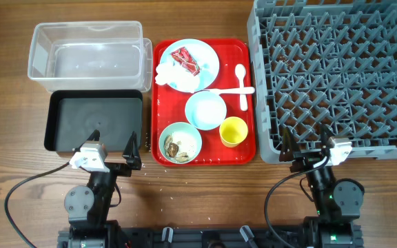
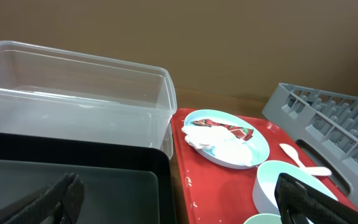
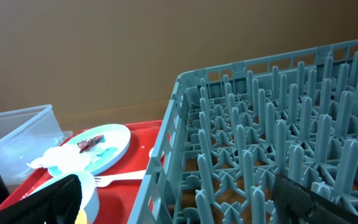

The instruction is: Sort waste into correct bins and load items into the dishwasher rack

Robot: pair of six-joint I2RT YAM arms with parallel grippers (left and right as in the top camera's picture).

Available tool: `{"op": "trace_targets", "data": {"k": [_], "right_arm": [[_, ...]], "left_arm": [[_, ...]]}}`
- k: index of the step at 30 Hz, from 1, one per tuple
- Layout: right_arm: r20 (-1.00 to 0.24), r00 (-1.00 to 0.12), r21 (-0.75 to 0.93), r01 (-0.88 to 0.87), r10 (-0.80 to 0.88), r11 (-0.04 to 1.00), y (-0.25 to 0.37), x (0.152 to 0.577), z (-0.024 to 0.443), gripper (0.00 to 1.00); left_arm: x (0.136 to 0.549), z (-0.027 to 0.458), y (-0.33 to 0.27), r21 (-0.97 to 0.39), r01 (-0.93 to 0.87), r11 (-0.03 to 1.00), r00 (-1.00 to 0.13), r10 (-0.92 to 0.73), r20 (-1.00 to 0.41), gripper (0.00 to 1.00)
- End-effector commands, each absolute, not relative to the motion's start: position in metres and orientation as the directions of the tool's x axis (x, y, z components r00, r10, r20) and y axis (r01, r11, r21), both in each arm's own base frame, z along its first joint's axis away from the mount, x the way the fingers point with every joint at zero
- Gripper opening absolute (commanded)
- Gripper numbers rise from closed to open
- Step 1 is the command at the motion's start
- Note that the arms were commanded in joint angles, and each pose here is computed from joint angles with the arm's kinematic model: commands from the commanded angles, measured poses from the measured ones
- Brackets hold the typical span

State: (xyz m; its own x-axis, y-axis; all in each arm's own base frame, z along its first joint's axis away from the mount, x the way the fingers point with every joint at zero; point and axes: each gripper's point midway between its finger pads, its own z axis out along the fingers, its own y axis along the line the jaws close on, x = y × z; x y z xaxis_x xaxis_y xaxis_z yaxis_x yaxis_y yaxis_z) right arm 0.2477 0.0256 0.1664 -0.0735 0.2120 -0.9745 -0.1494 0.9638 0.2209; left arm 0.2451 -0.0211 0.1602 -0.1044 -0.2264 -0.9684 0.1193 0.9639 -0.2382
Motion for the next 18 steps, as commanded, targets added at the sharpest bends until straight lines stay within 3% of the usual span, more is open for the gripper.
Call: {"op": "trace_targets", "data": {"k": [1, 12, 16, 18], "right_arm": [[-0.971, -0.081, 0.235, -0.164, 0.224, 0.958, 0.029, 0.248, 0.166, 1.0], [-0.949, -0.086, 0.312, -0.156, 0.302, 0.937, 0.028, 0.248, 0.168, 1.0], [-0.975, 0.031, 0.207, -0.247, 0.221, 0.947, 0.038, 0.242, 0.21, 1.0], [-0.974, 0.057, 0.195, -0.274, 0.218, 0.942, 0.042, 0.239, 0.232, 0.99]], "left_arm": [[0.246, 0.156, -0.021, -0.244, 0.116, 0.963, -0.112, -0.232, -0.966, 1.0], [0.246, 0.159, -0.02, -0.242, 0.113, 0.964, -0.096, -0.232, -0.968, 1.0], [0.242, 0.21, -0.024, -0.242, 0.163, 0.957, 0.014, -0.247, -0.969, 1.0], [0.24, 0.233, -0.024, -0.244, 0.16, 0.956, 0.001, -0.248, -0.969, 1.0]]}}
